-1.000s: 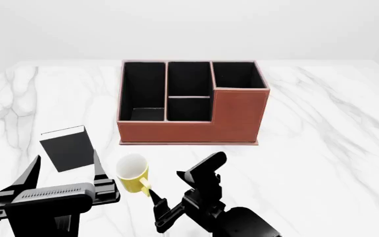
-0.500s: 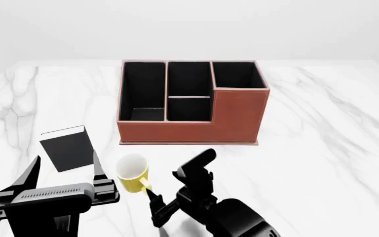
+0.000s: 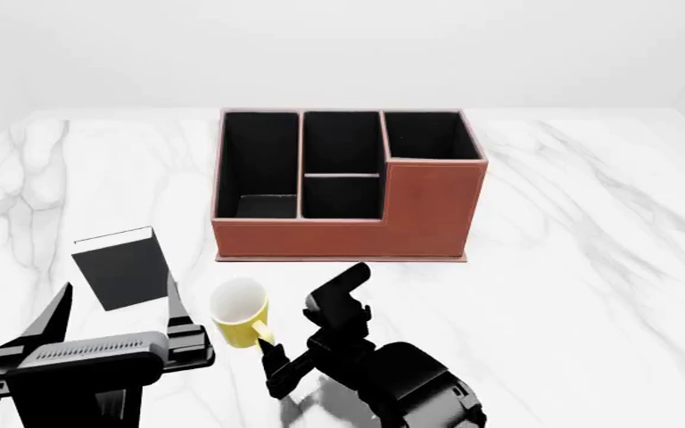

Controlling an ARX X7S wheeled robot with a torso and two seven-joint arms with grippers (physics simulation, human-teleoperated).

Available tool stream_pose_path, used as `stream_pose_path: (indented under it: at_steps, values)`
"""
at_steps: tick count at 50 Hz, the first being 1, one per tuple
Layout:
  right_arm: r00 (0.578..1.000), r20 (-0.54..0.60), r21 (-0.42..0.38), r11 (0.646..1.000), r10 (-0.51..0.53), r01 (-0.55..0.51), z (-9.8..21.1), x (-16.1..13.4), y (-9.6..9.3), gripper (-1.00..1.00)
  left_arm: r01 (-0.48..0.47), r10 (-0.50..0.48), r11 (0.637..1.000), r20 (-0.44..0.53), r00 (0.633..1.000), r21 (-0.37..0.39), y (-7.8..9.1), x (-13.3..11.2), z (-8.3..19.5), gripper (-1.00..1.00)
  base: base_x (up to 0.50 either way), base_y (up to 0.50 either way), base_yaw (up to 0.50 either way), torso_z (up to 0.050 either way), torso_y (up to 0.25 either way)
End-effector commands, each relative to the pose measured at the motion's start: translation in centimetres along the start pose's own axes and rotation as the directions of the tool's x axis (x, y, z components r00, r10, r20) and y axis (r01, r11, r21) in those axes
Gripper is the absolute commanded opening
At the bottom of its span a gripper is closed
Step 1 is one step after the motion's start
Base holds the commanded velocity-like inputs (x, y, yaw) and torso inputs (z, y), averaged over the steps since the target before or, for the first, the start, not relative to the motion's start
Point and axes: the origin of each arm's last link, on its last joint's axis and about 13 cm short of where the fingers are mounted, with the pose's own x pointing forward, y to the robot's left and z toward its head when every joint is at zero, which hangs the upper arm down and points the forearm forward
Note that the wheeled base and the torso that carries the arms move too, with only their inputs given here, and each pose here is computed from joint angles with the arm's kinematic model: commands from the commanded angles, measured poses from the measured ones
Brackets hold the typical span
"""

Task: Pick up the yellow and white mug and place it to the right of the caddy.

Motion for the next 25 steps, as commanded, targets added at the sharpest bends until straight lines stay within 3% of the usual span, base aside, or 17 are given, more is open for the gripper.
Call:
stream_pose_path:
  at_steps: [1,2,25]
  values:
    - [0.999,-0.031,-0.004,1.000,-0.008,0.008,-0.10,1.01,-0.61,1.00,-0.001,0.001,1.000,0.000,1.000,-0.002,0.09,-0.10,-0.02,1.00,0.00,0.00,0.00,0.000,0.000]
    - [1.000,-0.030,-0.003,1.000,-0.008,0.008,-0.07,1.05,-0.64,-1.00,-0.001,0.001,1.000,0.000,1.000,-0.002,0.09,-0.10,-0.03,1.00,0.00,0.00,0.00,0.000,0.000]
    - [1.000,-0.009,-0.016,1.000,-0.012,0.012,0.16,0.32,-0.60,-1.00,0.005,-0.005,1.000,0.007,1.000,-0.006,0.05,-0.25,0.15,1.00,0.00,0.00,0.00,0.000,0.000]
